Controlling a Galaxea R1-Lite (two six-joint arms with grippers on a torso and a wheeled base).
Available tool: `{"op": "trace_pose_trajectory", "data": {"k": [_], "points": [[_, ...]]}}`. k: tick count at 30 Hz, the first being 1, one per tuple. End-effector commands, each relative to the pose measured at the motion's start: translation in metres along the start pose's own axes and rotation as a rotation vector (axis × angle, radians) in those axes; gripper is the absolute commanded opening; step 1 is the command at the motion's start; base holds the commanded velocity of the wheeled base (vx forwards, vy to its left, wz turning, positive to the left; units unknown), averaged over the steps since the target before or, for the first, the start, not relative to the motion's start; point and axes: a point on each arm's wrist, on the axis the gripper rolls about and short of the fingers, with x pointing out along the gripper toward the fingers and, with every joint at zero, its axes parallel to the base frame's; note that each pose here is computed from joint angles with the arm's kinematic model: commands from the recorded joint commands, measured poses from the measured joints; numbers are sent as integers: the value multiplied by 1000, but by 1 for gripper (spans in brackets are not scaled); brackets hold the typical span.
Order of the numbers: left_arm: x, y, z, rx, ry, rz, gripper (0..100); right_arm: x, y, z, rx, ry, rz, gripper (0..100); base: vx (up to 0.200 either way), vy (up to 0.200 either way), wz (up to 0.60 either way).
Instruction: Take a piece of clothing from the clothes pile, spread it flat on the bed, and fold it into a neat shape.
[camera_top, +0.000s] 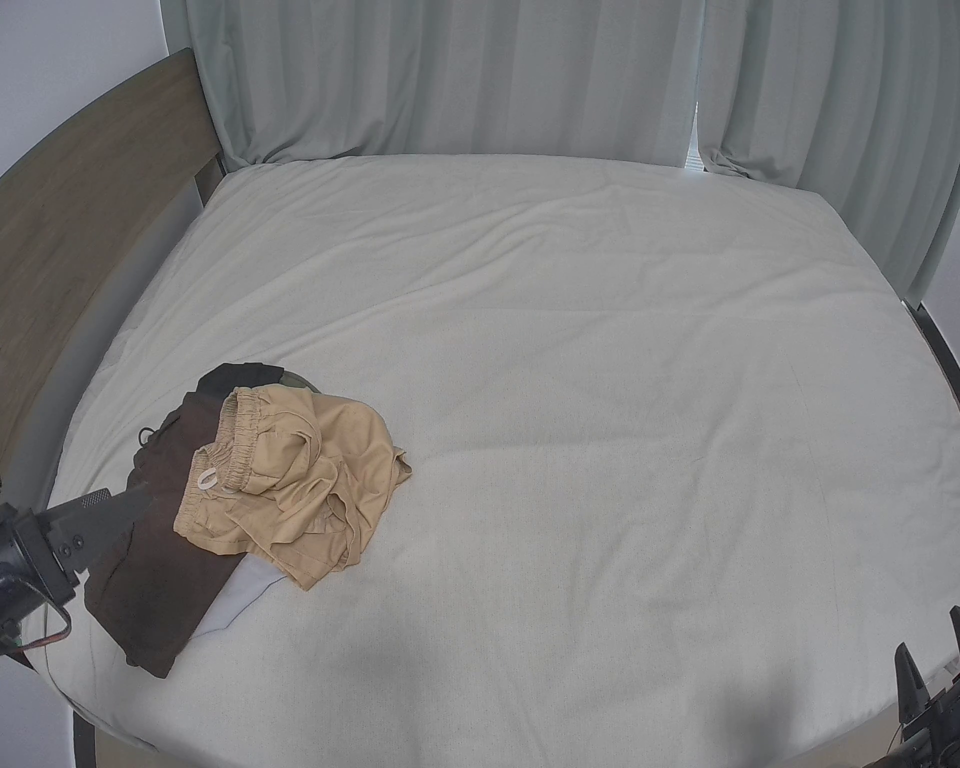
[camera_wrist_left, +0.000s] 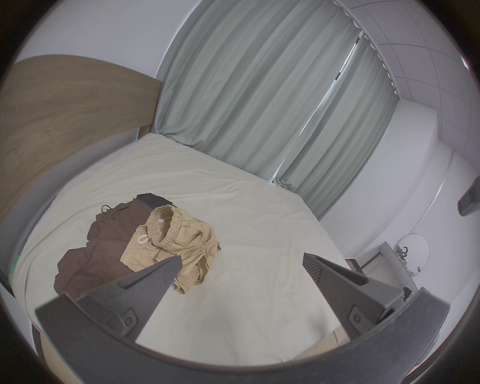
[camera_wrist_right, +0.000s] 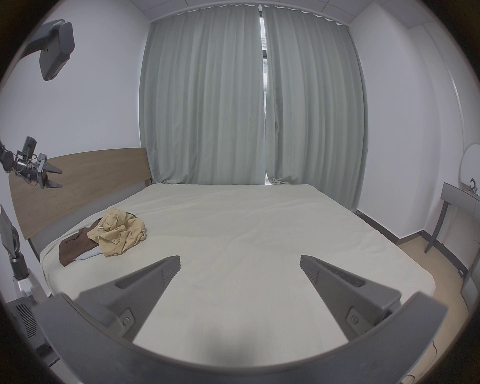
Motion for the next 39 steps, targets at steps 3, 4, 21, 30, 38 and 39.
{"op": "trace_pose_trajectory", "data": {"k": [3, 4, 21, 30, 38, 39], "points": [[26, 20, 14, -63, 65, 43, 100, 0, 0, -5, 0, 0, 0, 100, 0, 0, 0], [29, 23, 15, -68, 74, 43, 100, 0, 0, -5, 0, 0, 0, 100, 0, 0, 0], [82, 58, 27, -76, 64, 69, 100, 0, 0, -5, -2, 0, 0, 100, 0, 0, 0], [113, 76, 28, -113, 131, 50, 100, 0, 0, -5, -2, 0, 0, 100, 0, 0, 0], [136, 89, 31, -125, 156, 45, 100, 0, 0, -5, -2, 0, 0, 100, 0, 0, 0], [141, 93, 32, -125, 162, 48, 100, 0, 0, -5, -2, 0, 0, 100, 0, 0, 0]]}}
